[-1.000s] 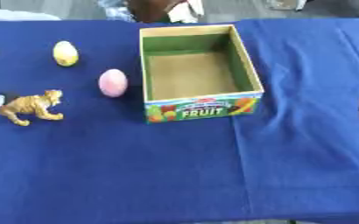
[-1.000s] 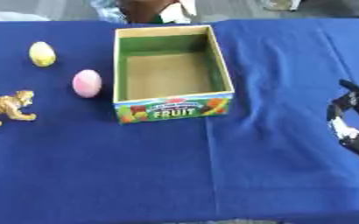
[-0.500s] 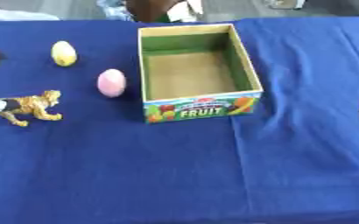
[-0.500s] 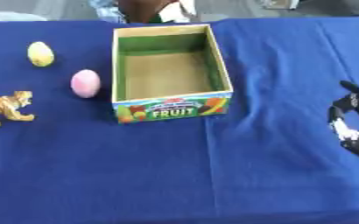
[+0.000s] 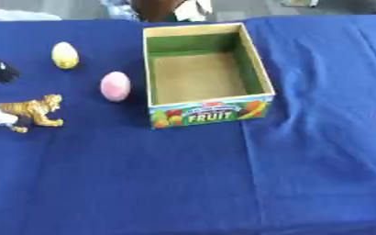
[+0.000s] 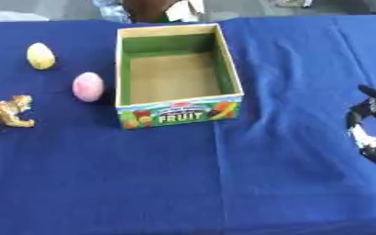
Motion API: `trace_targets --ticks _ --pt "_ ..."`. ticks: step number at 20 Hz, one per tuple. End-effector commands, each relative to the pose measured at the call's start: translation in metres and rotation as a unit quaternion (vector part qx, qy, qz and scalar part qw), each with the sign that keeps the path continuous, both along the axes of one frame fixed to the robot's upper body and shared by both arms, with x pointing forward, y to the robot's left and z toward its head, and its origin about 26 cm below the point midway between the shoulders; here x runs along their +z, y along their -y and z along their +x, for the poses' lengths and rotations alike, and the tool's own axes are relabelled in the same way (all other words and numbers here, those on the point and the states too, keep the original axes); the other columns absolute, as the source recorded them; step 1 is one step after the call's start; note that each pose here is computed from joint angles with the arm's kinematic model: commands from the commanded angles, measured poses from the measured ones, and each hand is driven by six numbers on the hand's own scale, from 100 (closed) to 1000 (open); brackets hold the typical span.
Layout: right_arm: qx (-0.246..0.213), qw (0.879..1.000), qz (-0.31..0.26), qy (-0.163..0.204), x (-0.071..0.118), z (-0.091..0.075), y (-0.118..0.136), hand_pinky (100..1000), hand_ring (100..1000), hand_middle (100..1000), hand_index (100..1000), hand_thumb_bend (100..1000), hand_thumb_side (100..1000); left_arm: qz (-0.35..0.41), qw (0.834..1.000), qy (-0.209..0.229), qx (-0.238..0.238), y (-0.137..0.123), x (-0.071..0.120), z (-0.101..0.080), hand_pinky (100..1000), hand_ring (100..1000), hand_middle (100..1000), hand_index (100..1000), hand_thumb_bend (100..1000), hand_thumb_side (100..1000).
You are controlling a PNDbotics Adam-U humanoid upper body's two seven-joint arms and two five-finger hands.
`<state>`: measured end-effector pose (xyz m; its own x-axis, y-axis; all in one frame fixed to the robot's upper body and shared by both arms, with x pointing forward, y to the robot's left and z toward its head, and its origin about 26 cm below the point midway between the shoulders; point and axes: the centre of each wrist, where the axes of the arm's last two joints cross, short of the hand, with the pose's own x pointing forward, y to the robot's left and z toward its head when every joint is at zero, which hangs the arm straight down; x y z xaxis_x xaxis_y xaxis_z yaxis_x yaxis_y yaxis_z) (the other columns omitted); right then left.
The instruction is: Pick up objects on the table and place them in the box.
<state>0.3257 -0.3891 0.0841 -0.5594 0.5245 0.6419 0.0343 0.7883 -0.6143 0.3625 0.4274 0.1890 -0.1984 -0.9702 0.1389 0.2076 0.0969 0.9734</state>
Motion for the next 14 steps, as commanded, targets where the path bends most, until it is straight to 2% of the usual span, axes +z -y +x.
trace_targets --ticks 1,6,11,13,14 --pt "0.002 1.0 -0.019 0.017 0.016 0.001 0.005 778 1000 491 460 100 476 0.011 1.0 0.006 0.008 -0.004 0.007 0.002 718 672 591 794 673 379" --pt "0.001 1.0 -0.019 0.016 0.015 0.001 0.005 778 1000 491 460 100 479 0.011 1.0 -0.007 0.01 -0.002 -0.003 0.004 697 632 554 772 587 378" --pt "0.001 1.0 -0.018 0.016 0.015 0.001 0.005 778 1000 491 460 100 480 0.008 1.0 -0.001 0.02 -0.001 -0.008 0.005 655 549 466 716 443 363" --pt "0.0 1.0 -0.018 0.016 0.015 0.001 0.005 778 1000 491 460 100 480 0.006 1.0 0.008 0.024 -0.001 -0.008 0.006 624 493 398 661 296 333" --pt "0.0 1.0 -0.018 0.016 0.015 0.001 0.005 778 1000 490 460 100 481 0.003 1.0 0.016 0.027 0.0 -0.007 0.005 602 454 341 612 189 308"
